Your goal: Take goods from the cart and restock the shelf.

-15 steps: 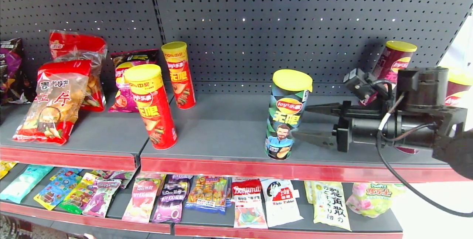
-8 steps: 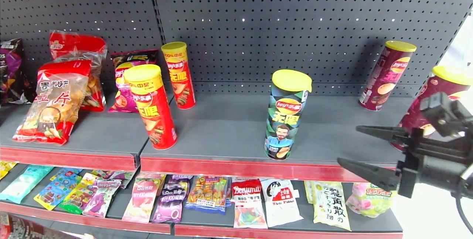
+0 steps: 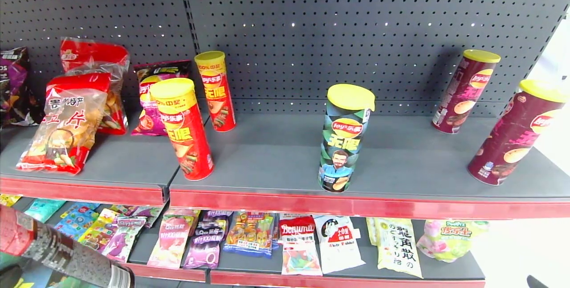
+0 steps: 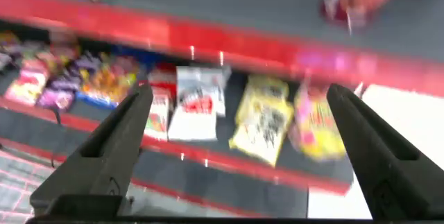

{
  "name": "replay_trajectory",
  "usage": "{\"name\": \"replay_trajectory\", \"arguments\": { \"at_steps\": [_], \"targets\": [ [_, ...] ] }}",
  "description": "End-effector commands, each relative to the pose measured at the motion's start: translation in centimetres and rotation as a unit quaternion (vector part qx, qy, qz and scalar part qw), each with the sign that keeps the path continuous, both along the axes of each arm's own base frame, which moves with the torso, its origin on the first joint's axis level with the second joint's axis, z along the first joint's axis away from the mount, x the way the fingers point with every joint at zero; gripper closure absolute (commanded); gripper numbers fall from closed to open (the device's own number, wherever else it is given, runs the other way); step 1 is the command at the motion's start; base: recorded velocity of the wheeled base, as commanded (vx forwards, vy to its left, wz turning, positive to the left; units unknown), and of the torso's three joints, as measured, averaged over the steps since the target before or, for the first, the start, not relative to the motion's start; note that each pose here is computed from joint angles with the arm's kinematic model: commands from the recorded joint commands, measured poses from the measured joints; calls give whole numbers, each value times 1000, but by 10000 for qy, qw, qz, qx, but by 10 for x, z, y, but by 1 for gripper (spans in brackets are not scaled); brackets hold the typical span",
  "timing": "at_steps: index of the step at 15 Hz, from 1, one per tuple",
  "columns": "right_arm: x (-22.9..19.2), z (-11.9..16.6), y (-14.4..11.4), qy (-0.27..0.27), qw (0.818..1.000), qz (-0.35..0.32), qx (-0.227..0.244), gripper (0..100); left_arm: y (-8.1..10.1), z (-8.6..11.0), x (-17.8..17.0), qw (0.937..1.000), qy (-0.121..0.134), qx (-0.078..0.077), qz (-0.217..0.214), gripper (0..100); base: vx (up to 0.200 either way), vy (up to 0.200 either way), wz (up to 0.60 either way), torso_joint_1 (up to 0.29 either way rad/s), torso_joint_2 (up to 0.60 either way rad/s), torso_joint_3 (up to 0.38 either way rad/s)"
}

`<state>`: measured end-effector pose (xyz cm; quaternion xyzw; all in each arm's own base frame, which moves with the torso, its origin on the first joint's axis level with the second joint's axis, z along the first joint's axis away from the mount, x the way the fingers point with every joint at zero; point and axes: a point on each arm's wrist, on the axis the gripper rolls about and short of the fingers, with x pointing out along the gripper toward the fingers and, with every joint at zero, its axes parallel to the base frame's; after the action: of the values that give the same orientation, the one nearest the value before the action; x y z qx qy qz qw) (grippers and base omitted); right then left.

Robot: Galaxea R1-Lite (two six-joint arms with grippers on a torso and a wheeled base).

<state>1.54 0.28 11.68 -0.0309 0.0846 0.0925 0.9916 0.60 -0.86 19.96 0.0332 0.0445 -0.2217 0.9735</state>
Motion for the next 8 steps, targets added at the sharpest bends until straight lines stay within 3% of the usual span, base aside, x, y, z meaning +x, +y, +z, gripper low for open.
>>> {"name": "replay_trajectory", "arguments": {
  "at_steps": [1, 3, 5, 7, 8],
  "targets": [
    [-33, -30, -8, -207, 9977, -618, 207, 0, -1, -2, 9, 9997, 238, 11, -44, 100, 0, 0, 0, 0, 0, 0],
    [-32, -29, -8, -140, 9928, -1180, -160, 0, -1, -3, 10, 9996, 261, 13, -44, 100, 0, 0, 0, 0, 0, 0],
    [-35, -31, -8, -347, 9896, -1392, -97, 0, -1, -3, 9, 9997, 238, 11, -44, 100, 0, 0, 0, 0, 0, 0],
    [-33, -31, -7, -509, 9918, -1169, -19, 0, -1, -3, 7, 9998, 195, 2, -36, 100, 0, 0, 0, 0, 0, 0],
    [-33, -31, -4, -489, 9969, -598, 152, 0, -1, -5, 6, 9998, 195, 2, -36, 100, 0, 0, 0, 0, 0, 0]
  ]
}}
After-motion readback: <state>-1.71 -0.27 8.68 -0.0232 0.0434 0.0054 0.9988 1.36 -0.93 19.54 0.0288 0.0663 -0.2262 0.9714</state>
